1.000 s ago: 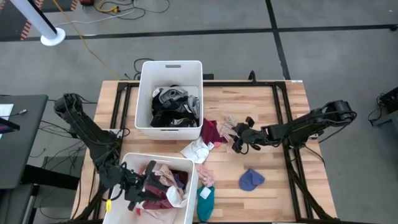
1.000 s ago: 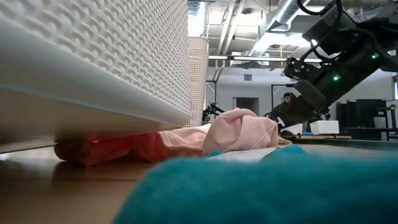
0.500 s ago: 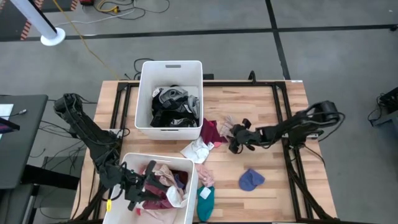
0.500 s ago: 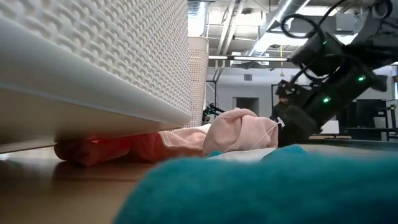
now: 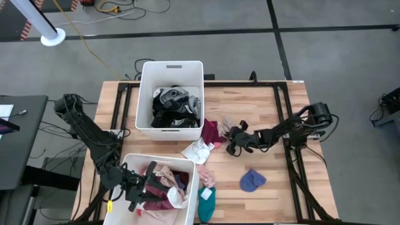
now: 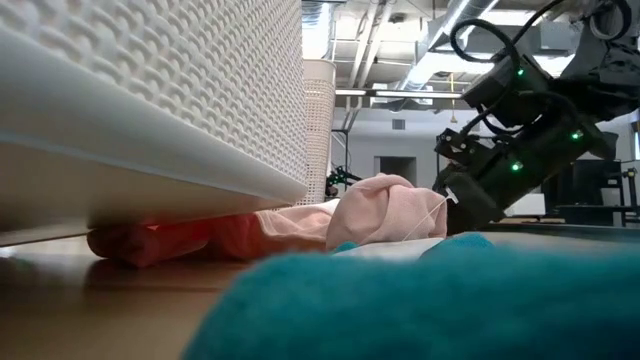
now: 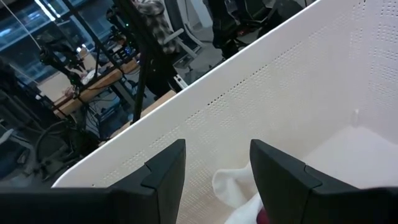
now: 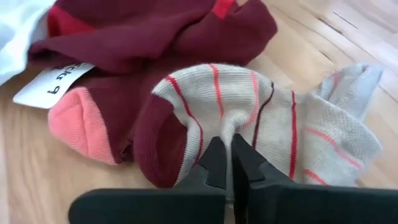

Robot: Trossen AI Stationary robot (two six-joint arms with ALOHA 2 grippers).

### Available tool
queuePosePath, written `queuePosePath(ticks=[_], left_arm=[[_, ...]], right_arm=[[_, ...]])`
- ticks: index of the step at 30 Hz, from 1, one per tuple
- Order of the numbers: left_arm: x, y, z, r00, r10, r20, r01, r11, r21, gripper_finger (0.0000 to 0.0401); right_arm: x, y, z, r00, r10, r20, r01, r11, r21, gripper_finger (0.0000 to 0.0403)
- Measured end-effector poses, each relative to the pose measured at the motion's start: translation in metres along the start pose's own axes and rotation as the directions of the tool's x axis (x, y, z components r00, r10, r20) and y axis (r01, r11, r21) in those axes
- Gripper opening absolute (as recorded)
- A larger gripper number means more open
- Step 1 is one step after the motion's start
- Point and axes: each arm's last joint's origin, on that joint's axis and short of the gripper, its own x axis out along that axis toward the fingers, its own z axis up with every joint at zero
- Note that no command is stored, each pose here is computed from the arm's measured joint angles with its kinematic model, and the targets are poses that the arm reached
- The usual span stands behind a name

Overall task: Sort clothes
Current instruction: Put the light brown striped sock into the bottom white laundry bin

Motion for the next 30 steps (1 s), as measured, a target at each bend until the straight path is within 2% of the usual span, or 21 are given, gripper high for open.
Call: queuePosePath(ticks=[9, 16, 22, 30], left_arm=[[0.003, 0.006, -0.003, 1.000, 0.025, -0.013, -0.026, 1.000, -0.018, 0.0173], [0.005, 0.011, -0.005, 0.999, 0.044, -0.023, -0.044, 0.999, -0.021, 0.0173], [0.008, 0.016, -0.007, 0.997, 0.063, -0.032, -0.064, 0.998, -0.024, 0.0173], [0.010, 0.022, -0.009, 0.996, 0.084, -0.043, -0.085, 0.996, -0.028, 0.0173]], right_arm=[[-0.021, 0.009, 0.008, 0.996, 0.079, 0.043, -0.077, 0.996, -0.055, 0.0003], [-0.053, 0.016, 0.029, 0.973, 0.143, 0.180, -0.129, 0.988, -0.085, 0.0001], [-0.082, 0.026, 0.047, 0.925, 0.219, 0.309, -0.185, 0.973, -0.136, 0.0001], [-0.125, 0.048, 0.080, 0.824, 0.341, 0.452, -0.232, 0.932, -0.278, 0.0000]])
